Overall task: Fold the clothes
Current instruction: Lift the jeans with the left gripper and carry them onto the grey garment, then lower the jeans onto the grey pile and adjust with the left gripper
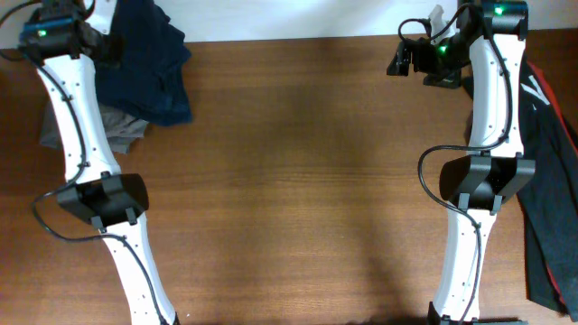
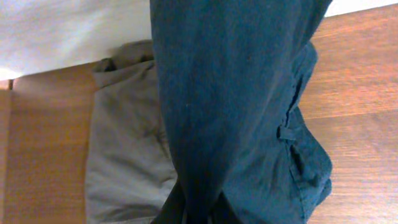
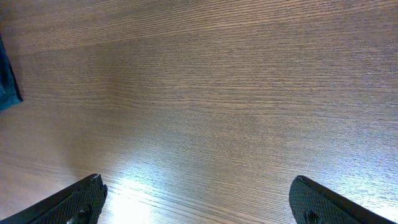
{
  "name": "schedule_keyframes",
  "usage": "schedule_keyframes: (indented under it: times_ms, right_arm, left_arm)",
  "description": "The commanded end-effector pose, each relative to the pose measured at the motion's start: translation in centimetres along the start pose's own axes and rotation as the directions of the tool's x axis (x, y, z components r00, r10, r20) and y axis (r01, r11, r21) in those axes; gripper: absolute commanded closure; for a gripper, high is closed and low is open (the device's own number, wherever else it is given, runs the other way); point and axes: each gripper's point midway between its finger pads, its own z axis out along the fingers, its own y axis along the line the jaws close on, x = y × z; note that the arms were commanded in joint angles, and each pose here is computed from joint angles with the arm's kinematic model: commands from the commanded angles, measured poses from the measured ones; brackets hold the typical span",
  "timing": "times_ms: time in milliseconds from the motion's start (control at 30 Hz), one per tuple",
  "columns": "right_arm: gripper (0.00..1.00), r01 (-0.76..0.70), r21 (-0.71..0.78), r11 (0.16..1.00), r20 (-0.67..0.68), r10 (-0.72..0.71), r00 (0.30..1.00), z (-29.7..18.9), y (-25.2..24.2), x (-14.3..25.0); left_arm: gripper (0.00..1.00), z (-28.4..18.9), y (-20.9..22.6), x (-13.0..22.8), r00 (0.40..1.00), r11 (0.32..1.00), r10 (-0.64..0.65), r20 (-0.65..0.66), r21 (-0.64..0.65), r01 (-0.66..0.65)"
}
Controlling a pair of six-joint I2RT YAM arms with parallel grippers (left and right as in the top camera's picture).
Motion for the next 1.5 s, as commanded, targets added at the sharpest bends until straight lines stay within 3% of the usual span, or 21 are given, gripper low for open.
schedule_keyframes:
  times_ms: [0, 267, 667, 1100, 1167, 1467]
  right_arm:
    - [0.02, 0.023, 0.008, 1.0, 0.027, -0.023, 0.999, -1.1, 0.6, -0.3]
    - [0.01, 0.024, 0.007, 1.0, 0.026, -0.024, 0.999, -1.0, 0.6, -0.2]
    - [0.01, 0.018, 0.007, 1.0, 0.009, -0.018, 1.0, -1.0, 0.7, 0.2]
    - [0.01, 0.016, 0.007, 1.0, 0.006, -0.016, 1.0, -1.0, 0.7, 0.3]
    - [0.01, 0.016, 0.007, 1.0, 0.006, -0.016, 1.0, -1.0, 0.7, 0.3]
    - [0.01, 0.016, 0.007, 1.0, 0.005, -0.016, 1.0, -1.0, 0.7, 0.3]
  left_arm:
    - [0.99, -0.5, 3.5, 0.4, 0.998, 0.996, -0.065, 0.021, -0.063, 0.066]
    - [0.98, -0.6, 5.9, 1.4, 0.995, 0.991, -0.097, 0.015, -0.089, 0.098]
    - [0.98, -0.5, 7.3, 0.5, 0.998, 0.992, -0.029, 0.057, -0.121, 0.035]
    - [0.97, 2.5, 10.3, 2.7, 0.997, 0.987, -0.066, 0.034, -0.147, 0.07]
    - [0.92, 3.1, 10.6, 3.0, 0.997, 0.986, -0.071, 0.029, -0.15, 0.075]
    - [0.92, 2.9, 13.1, 2.5, 0.993, 0.976, -0.085, 0.088, -0.193, 0.1]
